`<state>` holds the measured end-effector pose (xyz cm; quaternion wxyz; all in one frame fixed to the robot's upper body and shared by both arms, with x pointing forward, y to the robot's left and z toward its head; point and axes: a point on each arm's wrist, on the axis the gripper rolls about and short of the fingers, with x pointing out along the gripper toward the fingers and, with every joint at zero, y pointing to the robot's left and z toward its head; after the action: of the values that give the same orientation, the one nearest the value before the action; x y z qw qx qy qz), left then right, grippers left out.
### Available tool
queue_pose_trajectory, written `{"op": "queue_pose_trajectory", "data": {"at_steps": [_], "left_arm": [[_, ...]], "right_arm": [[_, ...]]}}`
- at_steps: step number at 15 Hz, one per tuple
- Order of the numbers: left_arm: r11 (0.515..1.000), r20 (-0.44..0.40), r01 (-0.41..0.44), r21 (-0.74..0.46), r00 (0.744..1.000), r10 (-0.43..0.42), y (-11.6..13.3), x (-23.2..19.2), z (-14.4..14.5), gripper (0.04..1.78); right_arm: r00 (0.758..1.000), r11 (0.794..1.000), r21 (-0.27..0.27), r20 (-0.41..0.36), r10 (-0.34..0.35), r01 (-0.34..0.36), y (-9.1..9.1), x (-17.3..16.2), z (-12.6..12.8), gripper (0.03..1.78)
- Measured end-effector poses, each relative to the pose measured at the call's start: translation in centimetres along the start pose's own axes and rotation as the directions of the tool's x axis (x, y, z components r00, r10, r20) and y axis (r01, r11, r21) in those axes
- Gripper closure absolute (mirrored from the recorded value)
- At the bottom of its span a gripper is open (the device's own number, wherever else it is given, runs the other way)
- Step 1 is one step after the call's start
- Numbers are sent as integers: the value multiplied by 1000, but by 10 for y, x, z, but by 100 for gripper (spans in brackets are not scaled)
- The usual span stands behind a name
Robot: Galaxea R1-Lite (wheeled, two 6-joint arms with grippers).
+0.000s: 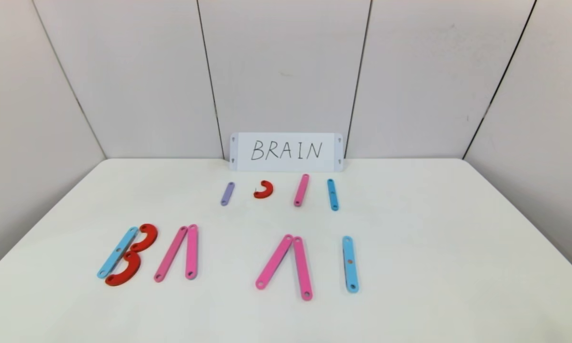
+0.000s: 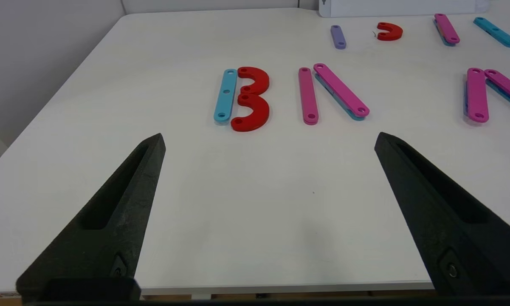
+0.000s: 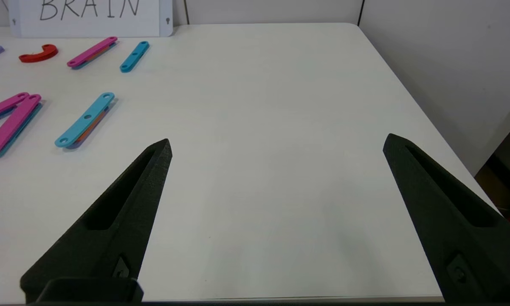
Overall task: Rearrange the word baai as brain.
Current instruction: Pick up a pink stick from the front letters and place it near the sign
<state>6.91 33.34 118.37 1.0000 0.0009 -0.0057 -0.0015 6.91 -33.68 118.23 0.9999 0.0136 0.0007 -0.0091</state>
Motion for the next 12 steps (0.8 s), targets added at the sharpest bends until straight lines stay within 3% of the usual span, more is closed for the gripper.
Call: {"op": "queue_pose_trajectory", "data": {"at_steps": [5, 7, 9, 12], "left_arm": [[1000, -15, 1, 28, 1000, -1, 0, -1, 1, 9], [999, 4, 7, 38, 1000, -7, 0, -6, 14, 9], [999, 33, 16, 40, 999, -17, 0, -13, 39, 9], [999, 97, 19, 48, 995, -23, 0, -20, 95, 9]], "right_arm": [[999, 1000, -30, -35, 3, -4, 0, -2, 1, 7], [999, 999, -30, -44, 10, -12, 0, -7, 10, 7], [1000, 1000, -28, -26, 8, -9, 1, -13, 36, 7], [1000, 1000, -24, 27, 0, 1, 3, -15, 97, 7]]}}
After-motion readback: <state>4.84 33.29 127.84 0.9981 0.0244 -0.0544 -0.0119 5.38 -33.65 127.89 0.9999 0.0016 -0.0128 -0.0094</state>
